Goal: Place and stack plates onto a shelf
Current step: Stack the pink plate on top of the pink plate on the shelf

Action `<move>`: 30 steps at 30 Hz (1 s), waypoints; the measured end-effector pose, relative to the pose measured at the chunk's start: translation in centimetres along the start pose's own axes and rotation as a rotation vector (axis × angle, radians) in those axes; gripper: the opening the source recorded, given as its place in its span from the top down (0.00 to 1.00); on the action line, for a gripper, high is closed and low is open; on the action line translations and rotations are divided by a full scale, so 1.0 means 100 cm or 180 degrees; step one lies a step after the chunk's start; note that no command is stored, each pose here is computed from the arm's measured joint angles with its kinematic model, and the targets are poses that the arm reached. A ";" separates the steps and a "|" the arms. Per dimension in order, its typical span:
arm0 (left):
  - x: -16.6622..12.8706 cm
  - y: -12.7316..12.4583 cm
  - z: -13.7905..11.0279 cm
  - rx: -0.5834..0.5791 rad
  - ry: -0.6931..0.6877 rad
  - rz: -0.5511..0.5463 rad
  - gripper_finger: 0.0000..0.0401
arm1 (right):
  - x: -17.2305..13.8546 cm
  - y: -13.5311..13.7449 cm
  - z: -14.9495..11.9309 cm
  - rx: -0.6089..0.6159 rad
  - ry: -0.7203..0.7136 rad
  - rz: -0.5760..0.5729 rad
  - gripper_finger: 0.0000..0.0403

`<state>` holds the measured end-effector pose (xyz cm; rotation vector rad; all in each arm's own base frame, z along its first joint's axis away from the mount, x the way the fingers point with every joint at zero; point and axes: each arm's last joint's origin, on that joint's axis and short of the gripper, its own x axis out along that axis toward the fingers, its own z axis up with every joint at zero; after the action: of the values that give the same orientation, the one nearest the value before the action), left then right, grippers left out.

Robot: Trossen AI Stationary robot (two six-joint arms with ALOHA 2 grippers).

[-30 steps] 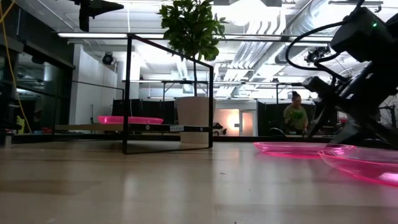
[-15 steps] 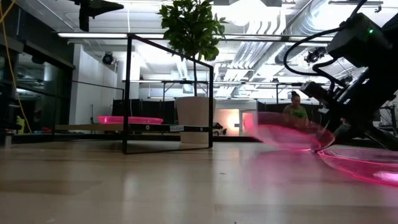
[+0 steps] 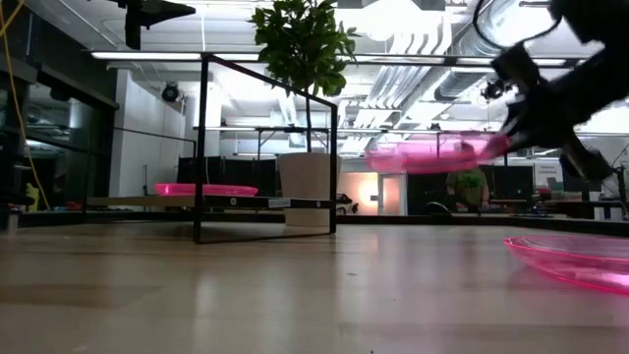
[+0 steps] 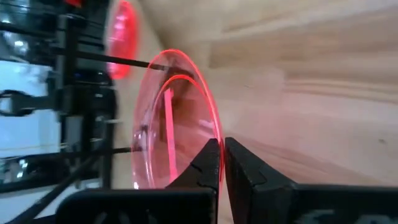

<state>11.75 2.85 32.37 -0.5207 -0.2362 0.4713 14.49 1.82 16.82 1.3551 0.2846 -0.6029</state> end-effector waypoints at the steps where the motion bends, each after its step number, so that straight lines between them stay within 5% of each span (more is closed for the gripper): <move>1: 0.000 0.000 0.000 -0.0001 0.0000 0.0000 0.62 | -0.003 0.005 0.002 -0.0021 -0.0015 0.0053 1.00; 16: 0.000 -0.004 0.006 -0.0083 -0.0196 -0.0115 0.62 | -0.032 0.124 0.067 -0.0739 -0.0806 0.0354 1.00; 22: 0.000 -0.005 0.008 -0.0104 -0.0237 -0.0159 0.62 | 0.016 0.166 0.095 -0.0980 -0.0824 0.0203 1.00; 30: -0.001 -0.005 0.009 -0.0125 -0.0286 -0.0193 0.62 | 0.117 0.214 0.110 -0.1311 -0.0542 0.0165 1.00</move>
<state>11.58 2.81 33.45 -0.5299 -0.3471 0.4322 34.38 -9.58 30.60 0.9069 0.2199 -0.5756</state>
